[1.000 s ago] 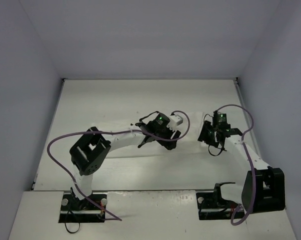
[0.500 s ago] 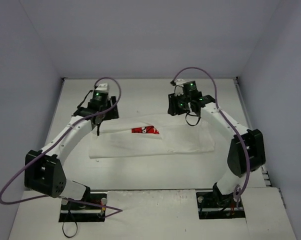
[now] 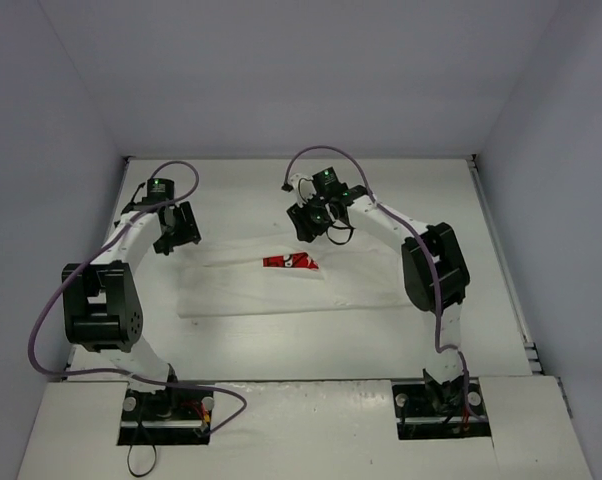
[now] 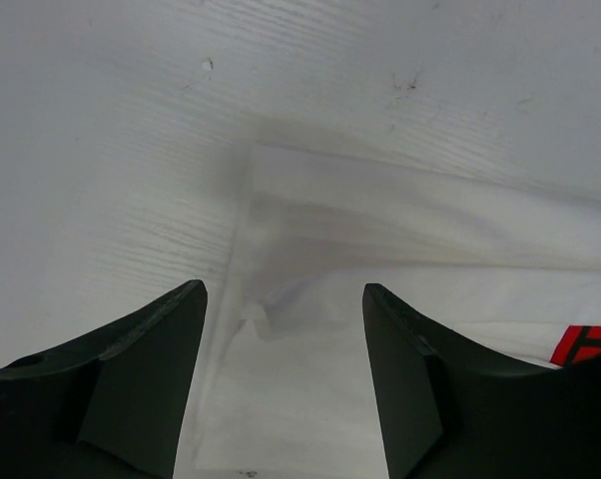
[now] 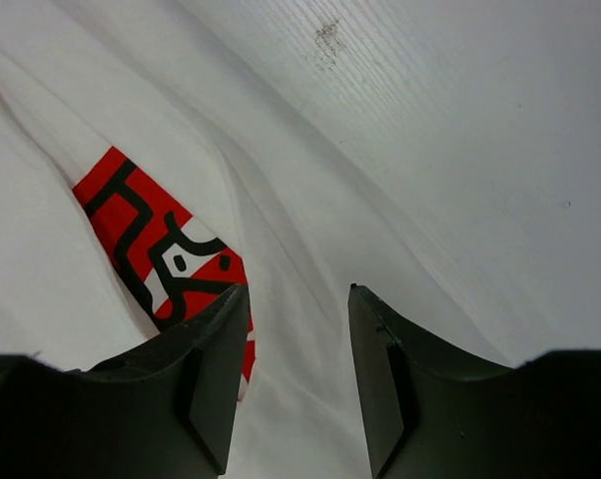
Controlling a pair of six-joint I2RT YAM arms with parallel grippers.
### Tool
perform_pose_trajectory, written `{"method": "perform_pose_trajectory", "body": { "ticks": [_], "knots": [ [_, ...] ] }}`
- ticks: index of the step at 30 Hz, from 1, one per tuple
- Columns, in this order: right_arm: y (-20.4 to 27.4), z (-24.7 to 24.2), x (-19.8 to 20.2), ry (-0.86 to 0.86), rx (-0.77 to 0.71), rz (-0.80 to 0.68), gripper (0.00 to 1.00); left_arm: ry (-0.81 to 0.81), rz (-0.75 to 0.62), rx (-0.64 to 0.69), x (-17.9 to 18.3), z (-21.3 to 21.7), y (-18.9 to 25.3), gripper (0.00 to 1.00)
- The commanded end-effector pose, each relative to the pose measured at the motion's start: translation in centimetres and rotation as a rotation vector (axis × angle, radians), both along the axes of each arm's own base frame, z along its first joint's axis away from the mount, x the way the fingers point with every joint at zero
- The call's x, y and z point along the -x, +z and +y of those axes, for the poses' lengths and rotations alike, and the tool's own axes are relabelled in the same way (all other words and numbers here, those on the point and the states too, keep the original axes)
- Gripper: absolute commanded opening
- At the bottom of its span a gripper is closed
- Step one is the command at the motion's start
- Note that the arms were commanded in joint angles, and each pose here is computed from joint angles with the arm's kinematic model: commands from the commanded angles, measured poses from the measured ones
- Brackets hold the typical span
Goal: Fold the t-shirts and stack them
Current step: Fold the other side of the tshirt into a rectangle
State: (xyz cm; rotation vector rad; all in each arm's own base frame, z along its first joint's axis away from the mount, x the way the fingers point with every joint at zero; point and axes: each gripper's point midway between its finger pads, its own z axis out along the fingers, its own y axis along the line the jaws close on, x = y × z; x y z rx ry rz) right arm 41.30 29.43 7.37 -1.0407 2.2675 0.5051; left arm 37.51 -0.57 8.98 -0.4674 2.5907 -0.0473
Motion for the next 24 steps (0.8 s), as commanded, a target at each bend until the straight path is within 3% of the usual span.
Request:
{"method": "perform_pose_trajectory", "body": {
  "ticks": [1, 11, 17, 24],
  "knots": [
    [1.5, 1.1, -2.2, 0.064, -0.007, -0.092, 0.42, -0.121, -0.090, 0.068, -2.0, -2.0, 2.9, 0.60],
    [0.3, 4.6, -0.9, 0.177, -0.054, -0.063, 0.42, -0.286, -0.108, 0.053, -1.9, -2.7, 2.5, 0.58],
    [-0.7, 5.8, -0.4, 0.201, -0.070, -0.032, 0.41, -0.311, -0.079, 0.084, -0.9, -3.2, 0.9, 0.39],
    [-1.8, 6.2, -0.1, 0.210, -0.066, -0.009, 0.41, -0.296, -0.045, 0.086, 0.8, -3.1, -0.5, 0.35]
  ]
}}
